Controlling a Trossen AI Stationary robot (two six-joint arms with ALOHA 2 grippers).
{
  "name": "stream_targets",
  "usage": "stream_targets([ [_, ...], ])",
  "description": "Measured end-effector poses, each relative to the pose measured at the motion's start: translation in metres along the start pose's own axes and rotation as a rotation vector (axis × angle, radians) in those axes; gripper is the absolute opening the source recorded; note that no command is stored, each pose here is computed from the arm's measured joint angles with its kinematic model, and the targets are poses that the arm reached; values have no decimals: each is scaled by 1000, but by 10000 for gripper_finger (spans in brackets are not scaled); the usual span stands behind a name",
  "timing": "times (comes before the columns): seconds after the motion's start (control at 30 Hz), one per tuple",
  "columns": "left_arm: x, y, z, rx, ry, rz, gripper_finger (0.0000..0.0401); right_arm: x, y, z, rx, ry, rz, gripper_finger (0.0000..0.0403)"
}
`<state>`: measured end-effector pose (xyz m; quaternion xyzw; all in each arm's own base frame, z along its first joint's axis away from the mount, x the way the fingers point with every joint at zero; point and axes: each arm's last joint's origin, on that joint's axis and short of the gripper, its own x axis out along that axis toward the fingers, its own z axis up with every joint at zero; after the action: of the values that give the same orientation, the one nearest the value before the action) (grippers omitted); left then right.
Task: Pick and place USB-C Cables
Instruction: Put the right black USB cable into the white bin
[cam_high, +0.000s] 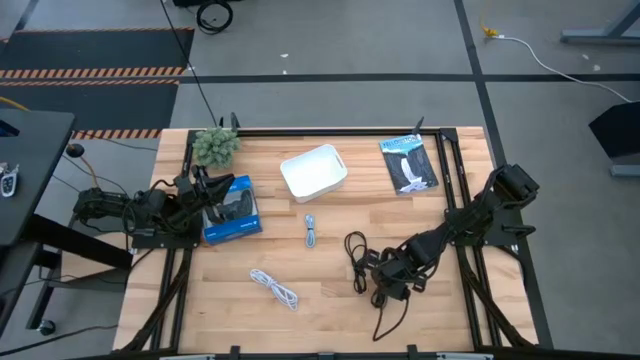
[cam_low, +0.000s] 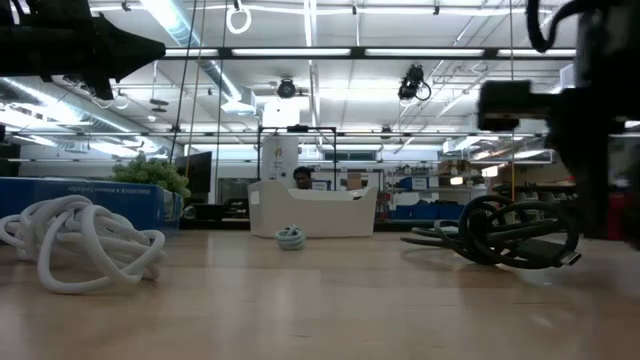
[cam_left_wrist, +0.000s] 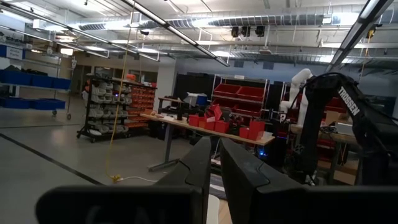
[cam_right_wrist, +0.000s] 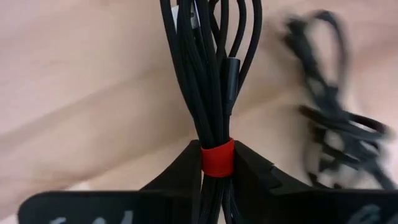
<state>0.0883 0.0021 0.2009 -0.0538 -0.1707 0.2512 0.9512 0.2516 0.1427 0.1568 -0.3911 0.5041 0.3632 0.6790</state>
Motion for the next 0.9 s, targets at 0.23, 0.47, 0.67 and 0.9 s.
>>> stream_targets([
  [0.23, 0, 0, 0, 0, 0, 0, 43, -33, -34, 14, 84, -21, -89, 73],
  [0.47, 0, 0, 0, 0, 0, 0, 43, -84, -68, 35, 121, -138, -172, 73],
  [0.67, 0, 0, 0, 0, 0, 0, 43, -135, -92, 52, 143, -295, -267, 73],
  [0.9, 0, 0, 0, 0, 0, 0, 43, -182, -109, 59, 161, -415, -375, 73],
])
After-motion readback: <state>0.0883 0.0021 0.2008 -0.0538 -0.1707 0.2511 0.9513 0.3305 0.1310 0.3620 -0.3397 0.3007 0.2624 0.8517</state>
